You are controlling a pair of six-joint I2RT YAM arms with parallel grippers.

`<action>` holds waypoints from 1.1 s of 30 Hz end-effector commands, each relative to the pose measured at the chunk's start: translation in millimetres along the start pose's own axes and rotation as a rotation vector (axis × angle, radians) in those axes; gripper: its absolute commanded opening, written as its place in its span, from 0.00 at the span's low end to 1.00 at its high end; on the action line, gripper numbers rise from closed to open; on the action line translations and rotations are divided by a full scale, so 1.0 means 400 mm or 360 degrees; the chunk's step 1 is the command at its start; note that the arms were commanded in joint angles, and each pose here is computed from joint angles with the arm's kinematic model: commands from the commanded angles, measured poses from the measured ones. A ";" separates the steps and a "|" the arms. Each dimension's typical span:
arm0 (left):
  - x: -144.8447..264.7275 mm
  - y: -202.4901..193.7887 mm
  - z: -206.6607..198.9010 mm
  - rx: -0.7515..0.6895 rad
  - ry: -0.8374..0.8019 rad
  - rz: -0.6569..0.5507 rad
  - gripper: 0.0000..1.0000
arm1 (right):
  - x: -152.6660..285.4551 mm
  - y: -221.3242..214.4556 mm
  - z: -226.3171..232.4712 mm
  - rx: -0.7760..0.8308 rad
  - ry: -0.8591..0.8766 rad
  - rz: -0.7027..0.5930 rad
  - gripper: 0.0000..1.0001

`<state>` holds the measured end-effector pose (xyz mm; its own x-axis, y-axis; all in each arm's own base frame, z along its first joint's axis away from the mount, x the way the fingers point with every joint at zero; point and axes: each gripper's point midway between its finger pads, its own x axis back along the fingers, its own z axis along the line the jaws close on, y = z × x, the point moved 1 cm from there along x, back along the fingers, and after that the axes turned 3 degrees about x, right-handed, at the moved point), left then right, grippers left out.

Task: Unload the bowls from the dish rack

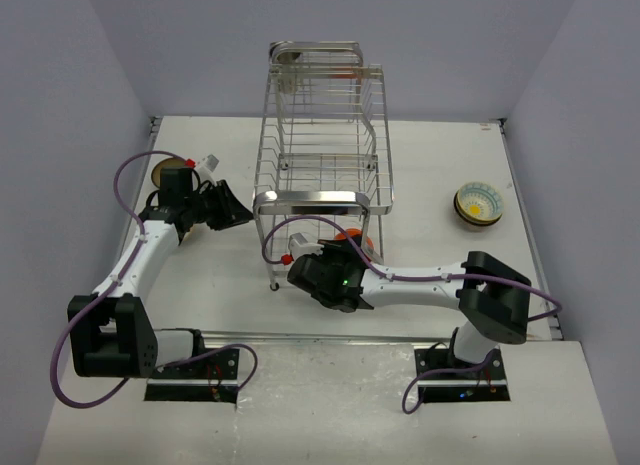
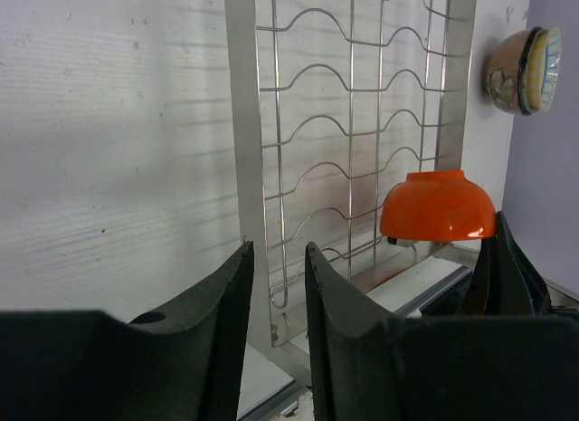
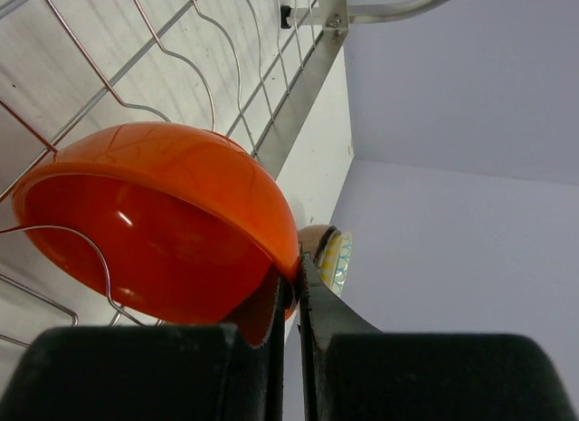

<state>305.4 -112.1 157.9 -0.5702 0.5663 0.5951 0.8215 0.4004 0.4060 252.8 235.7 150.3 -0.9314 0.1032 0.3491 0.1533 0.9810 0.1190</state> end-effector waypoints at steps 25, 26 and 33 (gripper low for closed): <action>0.004 0.001 -0.021 -0.0062 -0.0074 -0.0010 0.30 | 0.051 -0.004 -0.034 -0.0234 -0.0138 0.0164 0.00; 0.003 0.000 -0.020 -0.0058 -0.0075 -0.0007 0.30 | 0.057 0.004 -0.039 -0.0253 -0.0142 0.0157 0.00; -0.002 -0.009 -0.017 -0.0043 -0.0083 0.0006 0.30 | 0.080 -0.027 -0.064 -0.0308 -0.0242 0.0218 0.00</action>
<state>301.9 -114.2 154.2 -0.5582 0.5800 0.5933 0.8297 0.3959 0.3936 232.3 236.9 155.9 -0.9168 0.2314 0.3255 0.3017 0.9353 0.1849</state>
